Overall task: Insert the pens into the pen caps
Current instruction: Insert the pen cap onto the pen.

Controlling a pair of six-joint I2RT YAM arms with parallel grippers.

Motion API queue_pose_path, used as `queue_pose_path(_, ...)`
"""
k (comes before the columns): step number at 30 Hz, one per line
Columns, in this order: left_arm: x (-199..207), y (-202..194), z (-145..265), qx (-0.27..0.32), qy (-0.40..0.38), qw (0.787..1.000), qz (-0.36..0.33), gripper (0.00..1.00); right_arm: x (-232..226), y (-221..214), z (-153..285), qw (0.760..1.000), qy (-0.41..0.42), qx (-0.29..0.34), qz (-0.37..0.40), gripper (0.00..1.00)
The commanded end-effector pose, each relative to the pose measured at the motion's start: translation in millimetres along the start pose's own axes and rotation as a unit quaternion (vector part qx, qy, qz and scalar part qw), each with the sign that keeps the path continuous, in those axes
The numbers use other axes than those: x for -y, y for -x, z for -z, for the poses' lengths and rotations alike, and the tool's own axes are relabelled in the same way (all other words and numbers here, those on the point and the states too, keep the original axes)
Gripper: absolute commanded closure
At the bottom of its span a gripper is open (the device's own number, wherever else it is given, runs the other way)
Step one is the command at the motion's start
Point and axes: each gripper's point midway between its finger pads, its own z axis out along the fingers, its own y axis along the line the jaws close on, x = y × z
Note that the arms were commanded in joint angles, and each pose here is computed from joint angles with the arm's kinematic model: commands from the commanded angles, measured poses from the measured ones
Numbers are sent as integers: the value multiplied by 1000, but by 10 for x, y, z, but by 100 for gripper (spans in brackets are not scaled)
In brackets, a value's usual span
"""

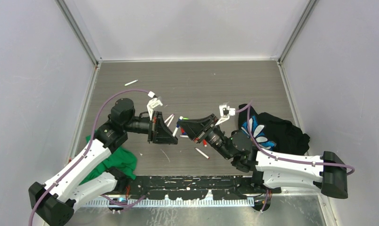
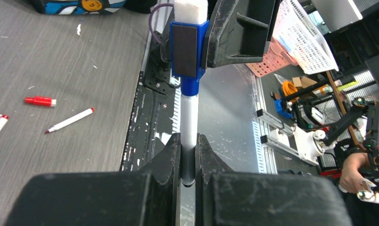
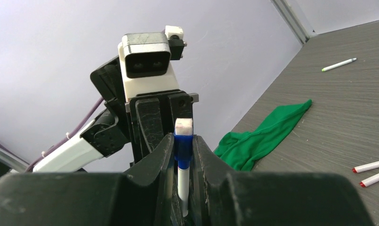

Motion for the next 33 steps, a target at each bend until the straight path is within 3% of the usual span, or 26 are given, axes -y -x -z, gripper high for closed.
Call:
queue_pose_path(1, 65, 694, 21, 105, 17, 988, -112, 100, 38, -1478, 787, 942, 70, -325, 43, 100)
queue_pose_path(17, 221, 689, 60, 101, -35, 988, -108, 100, -89, -1613, 1143, 907, 130, -399, 39, 100)
queue_pose_path(21, 103, 677, 89, 100, 11, 988, -119, 100, -44, -1548, 1083, 915, 104, -388, 44, 100)
queue_pose_path(25, 21, 564, 75, 82, 58, 982, -160, 100, -56, -1264, 882, 938, 57, -338, 52, 100)
queue_pose_path(27, -12, 467, 36, 63, 74, 980, -176, 100, -112, -1077, 766, 950, 41, -305, 53, 92)
queue_pose_path(30, -51, 359, -10, 42, 89, 978, -185, 100, -209, -845, 652, 962, 34, -266, 51, 68)
queue_pose_path(33, -74, 337, -21, 38, 95, 978, -181, 100, -258, -660, 610, 970, 29, -235, 50, 37)
